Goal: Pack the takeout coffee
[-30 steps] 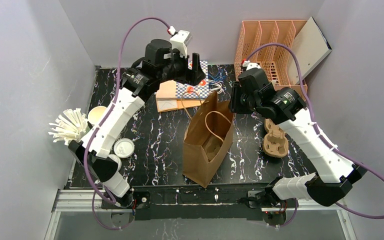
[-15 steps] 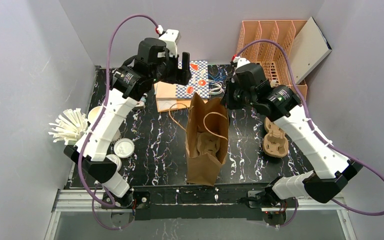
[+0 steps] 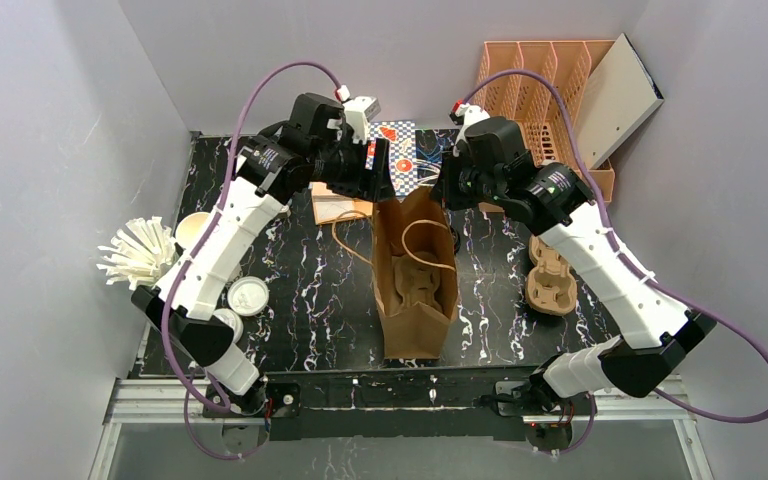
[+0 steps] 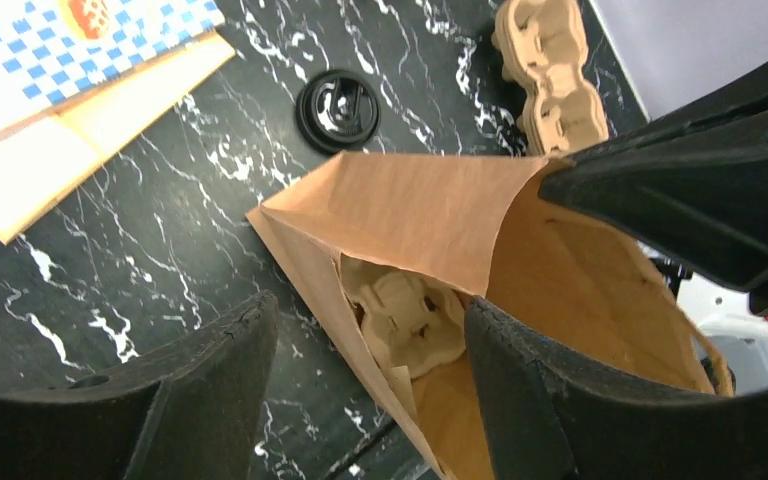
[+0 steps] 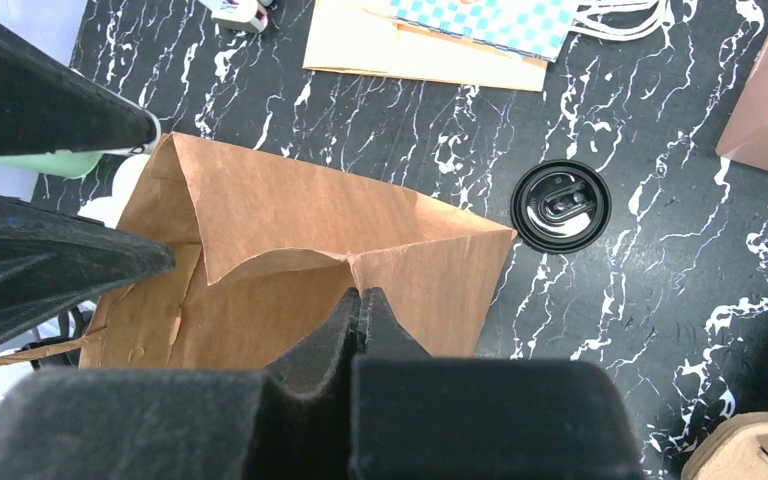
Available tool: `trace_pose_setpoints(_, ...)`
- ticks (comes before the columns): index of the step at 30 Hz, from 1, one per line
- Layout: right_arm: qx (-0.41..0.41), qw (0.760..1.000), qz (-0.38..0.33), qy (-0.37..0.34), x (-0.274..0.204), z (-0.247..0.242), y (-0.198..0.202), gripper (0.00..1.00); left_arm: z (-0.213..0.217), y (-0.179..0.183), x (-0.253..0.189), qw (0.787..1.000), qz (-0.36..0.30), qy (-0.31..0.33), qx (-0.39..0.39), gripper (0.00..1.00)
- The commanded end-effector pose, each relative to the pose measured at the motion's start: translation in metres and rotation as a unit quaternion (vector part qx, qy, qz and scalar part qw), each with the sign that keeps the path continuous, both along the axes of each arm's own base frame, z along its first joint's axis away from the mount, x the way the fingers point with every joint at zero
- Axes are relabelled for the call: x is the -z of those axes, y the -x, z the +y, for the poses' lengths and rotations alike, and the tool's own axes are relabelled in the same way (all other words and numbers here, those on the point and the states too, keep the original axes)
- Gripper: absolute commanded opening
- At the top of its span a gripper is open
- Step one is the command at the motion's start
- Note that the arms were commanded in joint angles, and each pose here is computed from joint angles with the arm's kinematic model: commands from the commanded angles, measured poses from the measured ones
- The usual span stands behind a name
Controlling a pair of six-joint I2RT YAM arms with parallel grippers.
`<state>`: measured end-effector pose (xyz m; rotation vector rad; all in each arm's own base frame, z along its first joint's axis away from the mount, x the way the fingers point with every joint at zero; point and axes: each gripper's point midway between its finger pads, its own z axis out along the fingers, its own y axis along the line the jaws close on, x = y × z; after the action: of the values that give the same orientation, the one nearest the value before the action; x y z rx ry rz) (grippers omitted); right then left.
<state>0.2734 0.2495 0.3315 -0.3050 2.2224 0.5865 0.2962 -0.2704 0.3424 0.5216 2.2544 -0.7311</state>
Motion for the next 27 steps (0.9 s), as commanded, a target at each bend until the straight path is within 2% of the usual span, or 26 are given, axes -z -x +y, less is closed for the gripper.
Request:
trace_pose_setpoints(1,-0.007,0.999,-0.032,-0.026,-0.020,0.005,-0.004,0.01,0.009,0.023,0.007,0.999,0.047,-0.008,0.005,0.63)
trace_pose_setpoints(5,-0.008,0.999,-0.036,-0.029,-0.024,0.005,-0.004,0.01,0.020,0.019,0.027,0.996,0.067,-0.045,-0.021,0.50)
trace_pose_setpoints(8,-0.008,0.999,-0.040,-0.032,-0.027,0.005,-0.005,0.01,0.022,0.015,0.030,0.996,0.066,-0.050,-0.032,0.22)
trace_pose_setpoints(10,-0.008,0.998,-0.049,-0.040,-0.034,0.006,-0.005,0.01,0.030,0.007,0.021,0.996,0.039,-0.054,-0.059,0.05)
trace_pose_setpoints(11,-0.008,0.997,-0.056,-0.046,-0.038,0.006,-0.005,0.01,0.034,0.004,0.012,0.996,0.020,-0.052,-0.071,0.01)
trace_pose_setpoints(16,-0.025,0.992,-0.094,-0.081,-0.065,0.012,-0.004,0.01,0.040,0.008,-0.048,0.993,-0.078,0.027,-0.086,0.00)
trace_pose_setpoints(19,-0.030,0.986,-0.124,-0.103,-0.084,0.013,-0.004,0.01,0.046,0.013,-0.067,0.988,-0.115,0.053,-0.092,0.00)
trace_pose_setpoints(27,-0.035,0.972,-0.186,-0.137,-0.105,0.005,0.004,0.01,0.064,0.035,-0.070,0.979,-0.170,0.073,-0.085,0.00)
